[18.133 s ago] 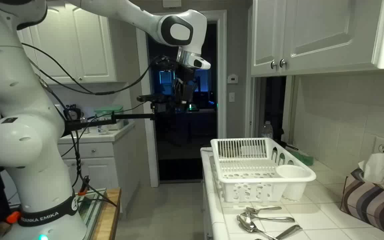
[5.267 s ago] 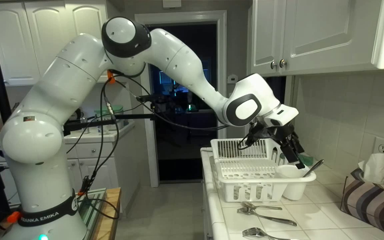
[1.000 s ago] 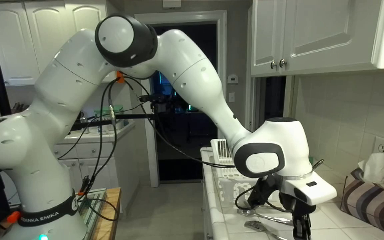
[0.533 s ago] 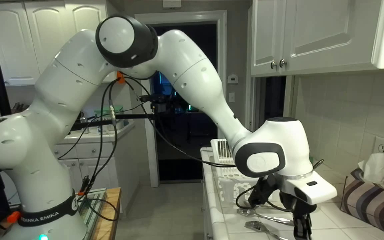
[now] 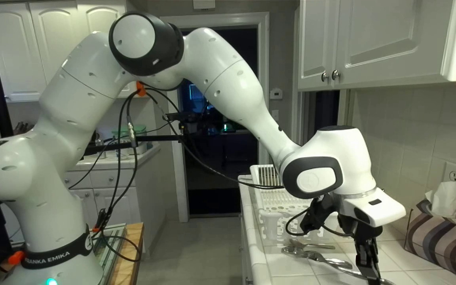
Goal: Put one silver fork and spoon on the dishrack.
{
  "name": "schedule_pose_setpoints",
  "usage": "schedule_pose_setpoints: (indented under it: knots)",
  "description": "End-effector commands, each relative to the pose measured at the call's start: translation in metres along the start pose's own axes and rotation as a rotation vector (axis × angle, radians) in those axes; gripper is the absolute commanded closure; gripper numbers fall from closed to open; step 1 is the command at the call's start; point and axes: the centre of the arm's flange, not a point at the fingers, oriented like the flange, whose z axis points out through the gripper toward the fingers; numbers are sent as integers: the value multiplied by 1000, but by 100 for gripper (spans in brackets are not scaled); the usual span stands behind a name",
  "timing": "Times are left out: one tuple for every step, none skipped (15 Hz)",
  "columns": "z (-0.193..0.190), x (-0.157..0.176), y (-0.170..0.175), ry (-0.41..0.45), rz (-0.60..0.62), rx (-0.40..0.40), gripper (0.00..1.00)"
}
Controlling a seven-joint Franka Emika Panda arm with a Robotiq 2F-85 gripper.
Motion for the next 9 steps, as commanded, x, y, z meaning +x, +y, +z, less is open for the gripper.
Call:
schedule_pose_setpoints:
  knots:
    - [-41, 9, -1, 35, 28, 23, 95]
    - [-48, 13, -1, 48, 30, 28, 95]
    - [-57, 17, -1, 65, 34, 33, 95]
    - [-65, 21, 0, 82, 37, 38, 95]
    - [-72, 24, 0, 100, 48, 48, 95]
    - [-80, 27, -2, 116, 62, 62, 95]
    - [-86, 30, -5, 136, 78, 74, 95]
    - [-92, 31, -9, 156, 91, 89, 95]
    - [-98, 32, -14, 175, 101, 103, 95]
